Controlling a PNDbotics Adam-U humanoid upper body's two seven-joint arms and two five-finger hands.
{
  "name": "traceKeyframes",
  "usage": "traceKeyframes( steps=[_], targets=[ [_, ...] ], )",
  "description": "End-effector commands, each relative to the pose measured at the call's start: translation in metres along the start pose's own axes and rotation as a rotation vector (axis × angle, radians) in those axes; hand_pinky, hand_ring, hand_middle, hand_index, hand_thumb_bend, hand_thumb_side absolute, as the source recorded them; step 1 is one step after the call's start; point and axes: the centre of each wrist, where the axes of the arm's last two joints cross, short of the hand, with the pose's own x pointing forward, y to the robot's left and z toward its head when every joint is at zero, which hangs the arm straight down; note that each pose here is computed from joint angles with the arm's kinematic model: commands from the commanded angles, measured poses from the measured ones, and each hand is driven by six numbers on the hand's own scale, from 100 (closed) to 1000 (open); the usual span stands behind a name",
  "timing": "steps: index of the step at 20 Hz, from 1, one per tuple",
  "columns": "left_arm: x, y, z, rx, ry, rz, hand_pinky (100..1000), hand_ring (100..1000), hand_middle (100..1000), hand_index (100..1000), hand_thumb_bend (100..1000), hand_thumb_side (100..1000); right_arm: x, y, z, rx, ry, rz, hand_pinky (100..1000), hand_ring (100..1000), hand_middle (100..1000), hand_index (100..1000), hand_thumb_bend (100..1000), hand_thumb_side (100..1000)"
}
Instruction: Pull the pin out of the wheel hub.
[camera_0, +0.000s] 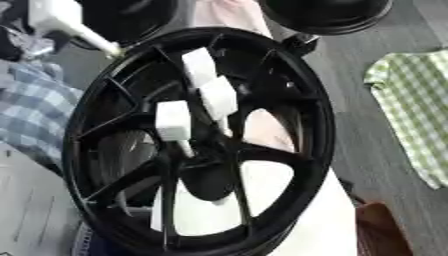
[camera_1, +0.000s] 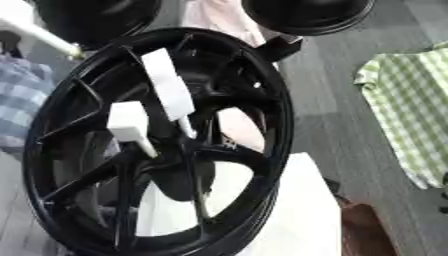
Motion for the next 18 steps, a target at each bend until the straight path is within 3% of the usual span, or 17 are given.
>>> traceKeyframes(
  steps=[1, 7, 10, 11, 12, 14, 15, 16, 18],
  targets=[
    [-0.032, 0.027, 0.020, 0.147, 0.080, 0.042, 638, 420, 173, 401, 100, 261, 0.007, -0.016, -0.005, -0.031, -0.018, 0.017, 462, 636, 503, 653, 302, 403],
    [-0.081, 0.006, 0.042, 0.170, 0.159, -0.070, 678, 472, 247, 483, 100, 188, -0.003, -0.024, -0.001, -0.056, 0.013, 0.013, 461, 636, 503, 653, 301, 403],
    [-0.099, -0.007, 0.049, 0.071, 0.167, -0.107, 805, 640, 481, 718, 112, 130, -0.007, -0.025, 0.001, -0.059, 0.023, 0.014, 461, 636, 502, 653, 301, 402],
    [-0.104, -0.009, 0.051, 0.033, 0.165, -0.134, 843, 709, 552, 770, 179, 152, -0.008, -0.025, 0.001, -0.059, 0.025, 0.015, 462, 636, 503, 653, 301, 402],
    [-0.108, -0.011, 0.052, 0.003, 0.162, -0.159, 875, 776, 667, 848, 263, 358, -0.009, -0.025, 0.002, -0.059, 0.026, 0.015, 462, 636, 503, 653, 300, 403],
    [-0.116, -0.013, 0.054, -0.029, 0.147, -0.185, 890, 799, 726, 892, 502, 815, -0.010, -0.025, 0.002, -0.057, 0.027, 0.016, 462, 636, 503, 654, 300, 403],
    [-0.118, -0.014, 0.055, -0.035, 0.142, -0.187, 890, 799, 729, 895, 509, 852, -0.010, -0.024, 0.002, -0.056, 0.027, 0.017, 462, 636, 503, 653, 300, 403],
    [-0.121, -0.015, 0.055, -0.040, 0.137, -0.187, 892, 804, 745, 904, 512, 944, -0.010, -0.024, 0.002, -0.055, 0.027, 0.017, 462, 636, 503, 653, 300, 403],
    [-0.124, -0.017, 0.055, -0.052, 0.127, -0.179, 889, 805, 765, 912, 489, 1000, -0.009, -0.023, 0.001, -0.052, 0.026, 0.018, 462, 636, 503, 653, 300, 402]
  ],
)
